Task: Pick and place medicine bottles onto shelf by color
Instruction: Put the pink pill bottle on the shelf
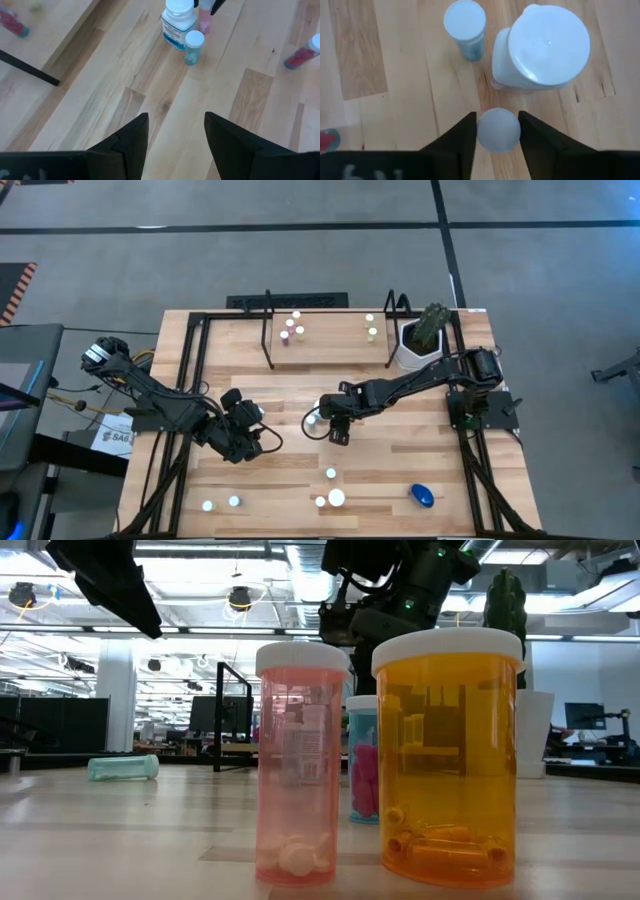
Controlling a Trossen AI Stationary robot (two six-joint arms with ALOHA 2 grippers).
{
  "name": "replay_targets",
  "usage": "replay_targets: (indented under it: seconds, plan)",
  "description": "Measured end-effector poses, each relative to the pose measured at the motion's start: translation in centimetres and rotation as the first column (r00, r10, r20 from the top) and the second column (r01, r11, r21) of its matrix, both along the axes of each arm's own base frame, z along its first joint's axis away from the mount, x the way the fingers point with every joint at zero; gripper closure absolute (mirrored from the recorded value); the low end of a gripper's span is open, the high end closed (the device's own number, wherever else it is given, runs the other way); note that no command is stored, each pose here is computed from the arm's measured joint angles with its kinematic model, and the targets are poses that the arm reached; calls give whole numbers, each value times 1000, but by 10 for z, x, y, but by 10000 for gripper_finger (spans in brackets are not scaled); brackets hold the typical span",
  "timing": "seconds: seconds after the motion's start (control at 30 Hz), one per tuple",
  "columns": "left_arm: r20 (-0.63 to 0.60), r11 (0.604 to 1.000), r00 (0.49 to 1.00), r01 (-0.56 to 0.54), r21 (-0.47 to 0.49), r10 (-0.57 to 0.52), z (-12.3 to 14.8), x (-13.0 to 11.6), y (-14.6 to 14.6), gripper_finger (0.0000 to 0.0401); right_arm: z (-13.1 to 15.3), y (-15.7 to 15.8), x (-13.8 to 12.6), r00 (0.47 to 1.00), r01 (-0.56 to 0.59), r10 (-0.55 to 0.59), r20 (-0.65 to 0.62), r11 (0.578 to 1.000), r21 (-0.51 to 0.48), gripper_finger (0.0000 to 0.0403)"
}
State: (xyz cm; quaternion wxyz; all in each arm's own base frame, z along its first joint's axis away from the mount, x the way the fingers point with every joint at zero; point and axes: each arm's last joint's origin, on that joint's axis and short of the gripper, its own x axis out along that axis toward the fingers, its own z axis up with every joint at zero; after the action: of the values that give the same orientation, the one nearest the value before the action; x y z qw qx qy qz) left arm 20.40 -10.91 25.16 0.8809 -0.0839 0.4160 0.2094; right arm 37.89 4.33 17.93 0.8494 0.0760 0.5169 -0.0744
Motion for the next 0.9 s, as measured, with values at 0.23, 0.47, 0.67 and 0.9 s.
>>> replay_targets:
  seconds: [0.23,0.47,0.67,0.9]
  plan:
    - [-1,1000,1000,0,0,0,0,0,0,220,4,-3,0,1000,-7,7,-12,1000,27,296]
    - [-1,1000,1000,0,0,0,0,0,0,220,24,-18,2,995,-47,46,-87,999,-15,255]
    - [0,1000,1000,0,0,0,0,0,0,220,43,-51,1,985,-69,59,-163,996,-55,260]
    - [-9,1000,1000,-29,-4,29,-1,-2,1,220,56,-111,-4,985,34,-46,-168,996,-77,272]
